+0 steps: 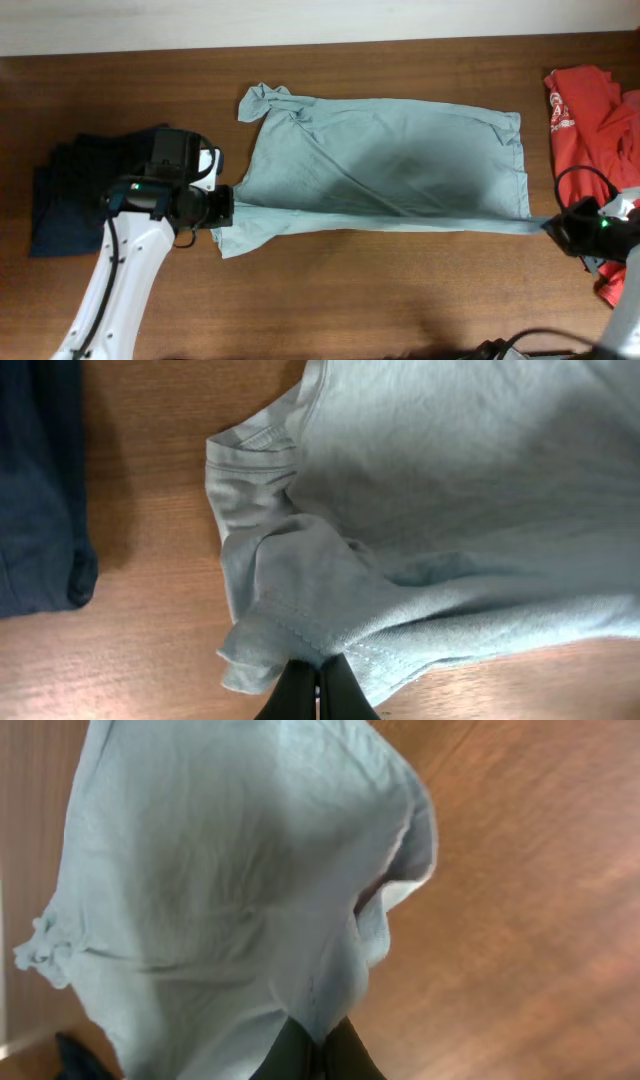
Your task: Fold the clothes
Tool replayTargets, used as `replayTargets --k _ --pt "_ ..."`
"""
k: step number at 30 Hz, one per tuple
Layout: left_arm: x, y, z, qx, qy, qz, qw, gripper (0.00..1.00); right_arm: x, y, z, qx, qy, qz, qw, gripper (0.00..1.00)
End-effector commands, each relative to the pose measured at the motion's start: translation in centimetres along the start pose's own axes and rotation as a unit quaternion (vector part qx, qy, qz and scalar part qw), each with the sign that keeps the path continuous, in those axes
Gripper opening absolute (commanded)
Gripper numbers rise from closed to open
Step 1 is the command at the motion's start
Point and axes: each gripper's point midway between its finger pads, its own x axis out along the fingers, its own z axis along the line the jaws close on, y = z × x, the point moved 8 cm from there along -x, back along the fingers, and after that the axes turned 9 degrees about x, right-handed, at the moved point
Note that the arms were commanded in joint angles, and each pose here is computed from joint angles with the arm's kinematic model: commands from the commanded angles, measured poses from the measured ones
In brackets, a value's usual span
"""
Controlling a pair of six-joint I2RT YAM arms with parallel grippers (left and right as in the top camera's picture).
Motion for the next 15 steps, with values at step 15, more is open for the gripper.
replayTargets --k 15 --pt "3.0 -3.8 0.5 0.092 -0.014 -0.05 0.994 0.01 7.2 -2.5 4.9 -0.073 -0.026 0.018 0.997 0.05"
